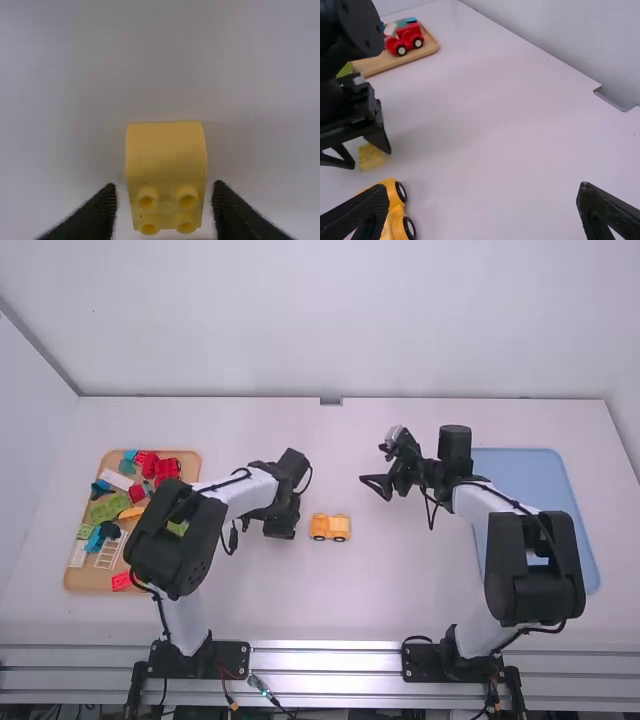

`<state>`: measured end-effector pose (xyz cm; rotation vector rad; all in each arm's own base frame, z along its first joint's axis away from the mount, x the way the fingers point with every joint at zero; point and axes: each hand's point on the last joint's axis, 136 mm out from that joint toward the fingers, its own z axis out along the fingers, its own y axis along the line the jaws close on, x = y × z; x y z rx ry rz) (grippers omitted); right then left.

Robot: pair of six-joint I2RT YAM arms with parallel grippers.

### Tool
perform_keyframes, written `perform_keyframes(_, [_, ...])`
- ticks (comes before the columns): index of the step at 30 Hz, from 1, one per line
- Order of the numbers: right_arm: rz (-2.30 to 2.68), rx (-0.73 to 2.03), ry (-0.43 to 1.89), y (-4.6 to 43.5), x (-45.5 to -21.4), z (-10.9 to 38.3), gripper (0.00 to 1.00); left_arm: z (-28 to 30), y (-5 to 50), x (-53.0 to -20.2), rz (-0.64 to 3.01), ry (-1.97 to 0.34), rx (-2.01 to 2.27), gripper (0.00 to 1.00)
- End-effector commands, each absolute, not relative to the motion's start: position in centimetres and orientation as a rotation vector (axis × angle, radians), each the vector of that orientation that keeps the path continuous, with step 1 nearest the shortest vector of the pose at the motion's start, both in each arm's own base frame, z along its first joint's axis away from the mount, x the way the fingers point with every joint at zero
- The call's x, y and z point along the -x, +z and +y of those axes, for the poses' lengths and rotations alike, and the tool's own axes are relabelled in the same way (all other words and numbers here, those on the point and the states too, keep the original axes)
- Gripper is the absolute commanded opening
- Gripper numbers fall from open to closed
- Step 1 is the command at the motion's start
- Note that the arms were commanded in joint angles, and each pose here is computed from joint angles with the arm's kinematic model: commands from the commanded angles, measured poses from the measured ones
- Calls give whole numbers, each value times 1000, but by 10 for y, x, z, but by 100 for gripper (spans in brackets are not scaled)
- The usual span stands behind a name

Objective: Assemble lego blocks to make yellow taxi

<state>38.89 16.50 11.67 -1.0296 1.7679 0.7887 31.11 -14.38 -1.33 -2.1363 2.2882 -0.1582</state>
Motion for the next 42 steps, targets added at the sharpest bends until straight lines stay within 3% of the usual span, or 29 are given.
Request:
perform_keyframes(1, [1762, 1031, 802, 119, -387, 167, 99, -143, -12, -306, 2280, -153, 2155, 78])
perform_keyframes(2, [1762, 1031, 802, 119, -387, 167, 99, -143, -12, -306, 2280, -153, 2155, 79])
perform_keyframes(4, [1762, 1031, 802, 119, -387, 167, 99, -143, -12, -305, 2281, -152, 2156, 90])
perform_keyframes(7, [1761, 1031, 802, 119, -387, 167, 99, -140, -10, -308, 2277, -152, 2156, 96])
perform_keyframes(10, [1762, 1031, 802, 119, -387, 167, 99, -139, -3, -313, 2357, -168, 2075, 93])
perform_keyframes(18, [1762, 1031, 802, 119, -387, 167, 99, -127, 49, -341, 2591, -174, 1731, 99])
perform_keyframes(22, [1761, 1031, 801, 119, -387, 167, 99, -114, 84, -374, 2792, -111, 1007, 99])
perform_keyframes(23, [1762, 1031, 801, 119, -387, 167, 99, -110, 98, -389, 2829, -50, 631, 93])
perform_keyframes(26, [1758, 1032, 799, 120, -387, 167, 99, -112, 117, -401, 2846, 4, 114, 79])
perform_keyframes(28, [1754, 1032, 797, 120, -388, 167, 99, -116, 124, -402, 2843, 26, -182, 97])
perform_keyframes(29, [1753, 1033, 797, 120, -388, 167, 99, -118, 126, -402, 2829, 41, -289, 99])
perform_keyframes(32, [1754, 1032, 796, 120, -388, 167, 99, -111, 133, -420, 2690, 179, -688, 99])
perform_keyframes(38, [1747, 1034, 792, 121, -389, 167, 99, -109, 134, -422, 2567, 286, -1090, 99])
perform_keyframes(42, [1745, 1034, 790, 122, -389, 167, 99, -143, 126, -395, 2262, -10, -1703, 99])
